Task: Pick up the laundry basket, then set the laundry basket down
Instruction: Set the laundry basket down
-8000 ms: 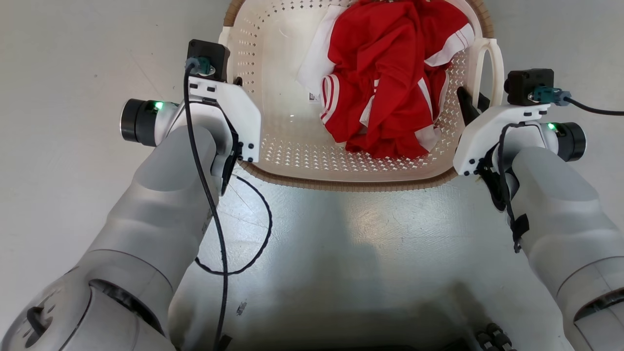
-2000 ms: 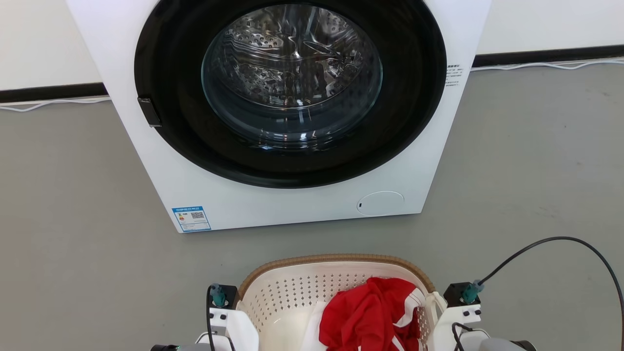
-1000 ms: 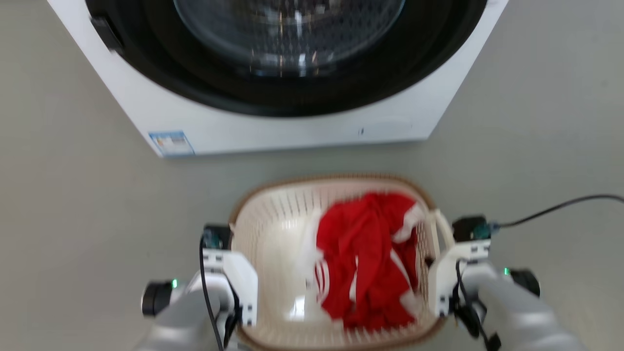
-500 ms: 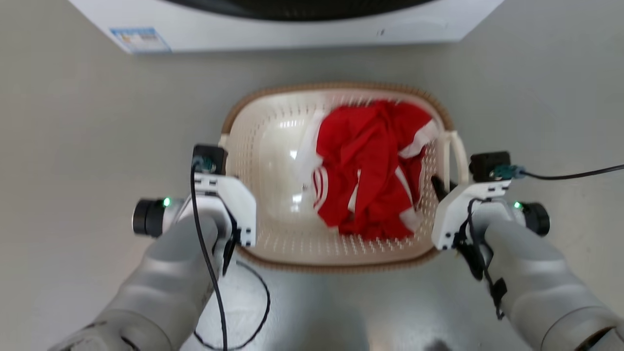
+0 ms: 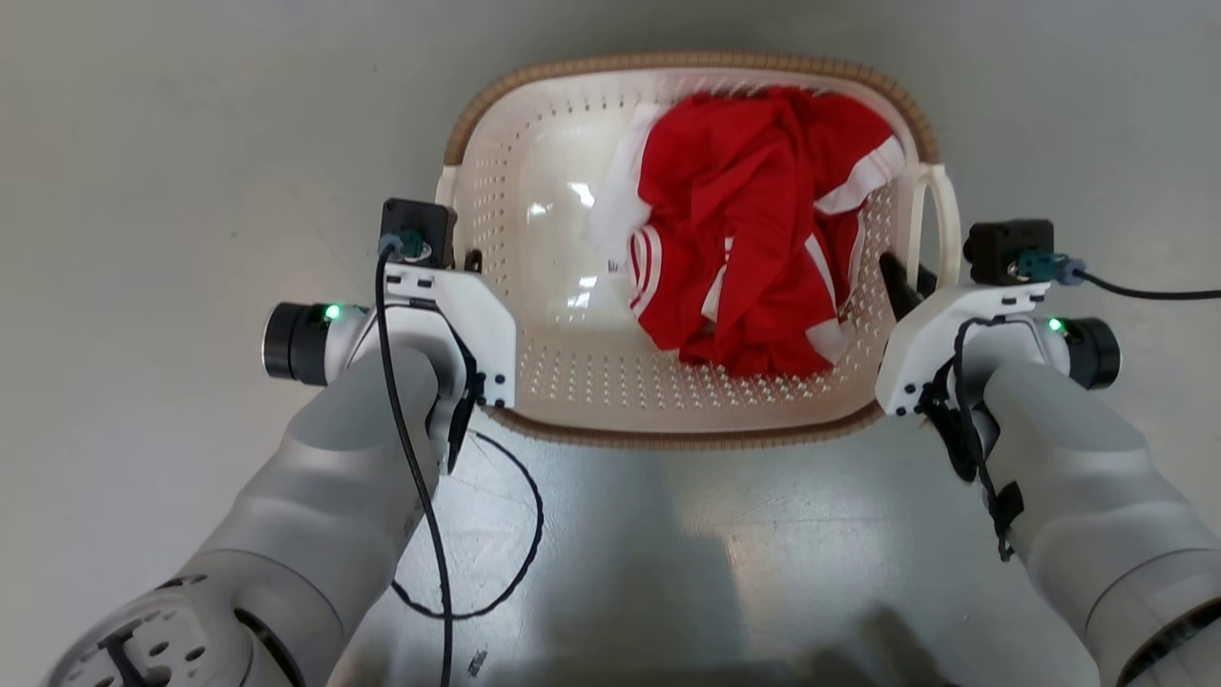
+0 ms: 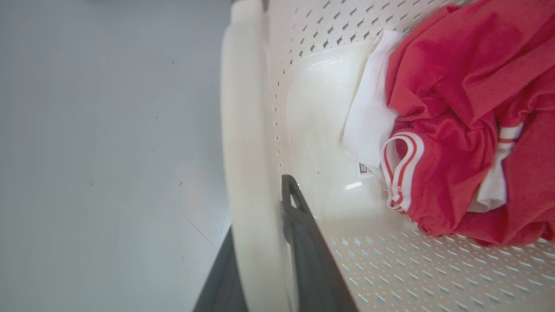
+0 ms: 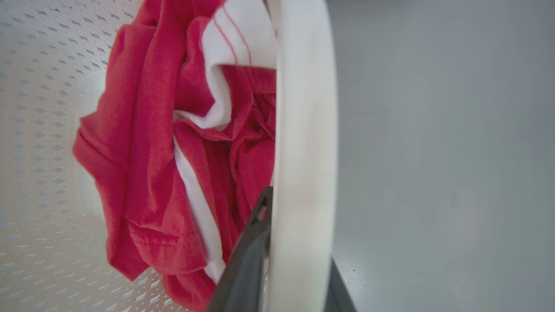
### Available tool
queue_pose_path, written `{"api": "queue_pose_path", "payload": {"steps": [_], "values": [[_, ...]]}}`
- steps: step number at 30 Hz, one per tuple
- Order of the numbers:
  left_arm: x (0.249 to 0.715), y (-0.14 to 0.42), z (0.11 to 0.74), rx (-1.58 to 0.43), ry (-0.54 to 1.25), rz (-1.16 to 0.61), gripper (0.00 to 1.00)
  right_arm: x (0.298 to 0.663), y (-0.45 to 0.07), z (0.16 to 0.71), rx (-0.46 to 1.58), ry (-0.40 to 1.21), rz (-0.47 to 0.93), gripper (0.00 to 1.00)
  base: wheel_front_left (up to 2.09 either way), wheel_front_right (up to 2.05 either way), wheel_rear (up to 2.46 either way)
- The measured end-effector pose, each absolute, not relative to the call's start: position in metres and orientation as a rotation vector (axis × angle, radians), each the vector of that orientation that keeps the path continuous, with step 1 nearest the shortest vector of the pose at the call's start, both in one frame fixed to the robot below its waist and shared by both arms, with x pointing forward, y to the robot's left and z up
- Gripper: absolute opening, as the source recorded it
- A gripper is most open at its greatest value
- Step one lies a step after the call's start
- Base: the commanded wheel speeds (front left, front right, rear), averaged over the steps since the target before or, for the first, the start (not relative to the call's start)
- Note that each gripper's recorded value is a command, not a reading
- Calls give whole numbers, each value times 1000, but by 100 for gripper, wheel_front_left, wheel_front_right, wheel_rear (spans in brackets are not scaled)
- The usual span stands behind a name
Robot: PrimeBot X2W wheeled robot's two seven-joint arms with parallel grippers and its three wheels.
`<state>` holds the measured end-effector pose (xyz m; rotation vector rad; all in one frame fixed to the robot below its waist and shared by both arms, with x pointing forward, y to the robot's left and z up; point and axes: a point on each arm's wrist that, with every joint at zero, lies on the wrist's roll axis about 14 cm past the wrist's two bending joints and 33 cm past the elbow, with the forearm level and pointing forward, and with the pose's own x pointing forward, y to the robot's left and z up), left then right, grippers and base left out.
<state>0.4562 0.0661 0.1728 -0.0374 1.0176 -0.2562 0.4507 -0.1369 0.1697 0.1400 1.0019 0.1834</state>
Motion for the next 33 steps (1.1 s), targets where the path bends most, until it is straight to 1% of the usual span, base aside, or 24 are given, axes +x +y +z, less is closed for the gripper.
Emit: {"api": "queue_pose_path", "payload": {"steps": [6, 12, 33], "values": [[462, 65, 158, -42, 1023, -260, 0, 455, -139, 153, 135, 1009, 178, 0, 0, 0, 0], [463, 64, 146, -41, 1039, -264, 0, 450, -142, 141, 134, 1028, 166, 0, 0, 0, 0], [461, 65, 131, -54, 1063, -259, 0, 452, -145, 126, 121, 1037, 159, 0, 0, 0, 0]]}}
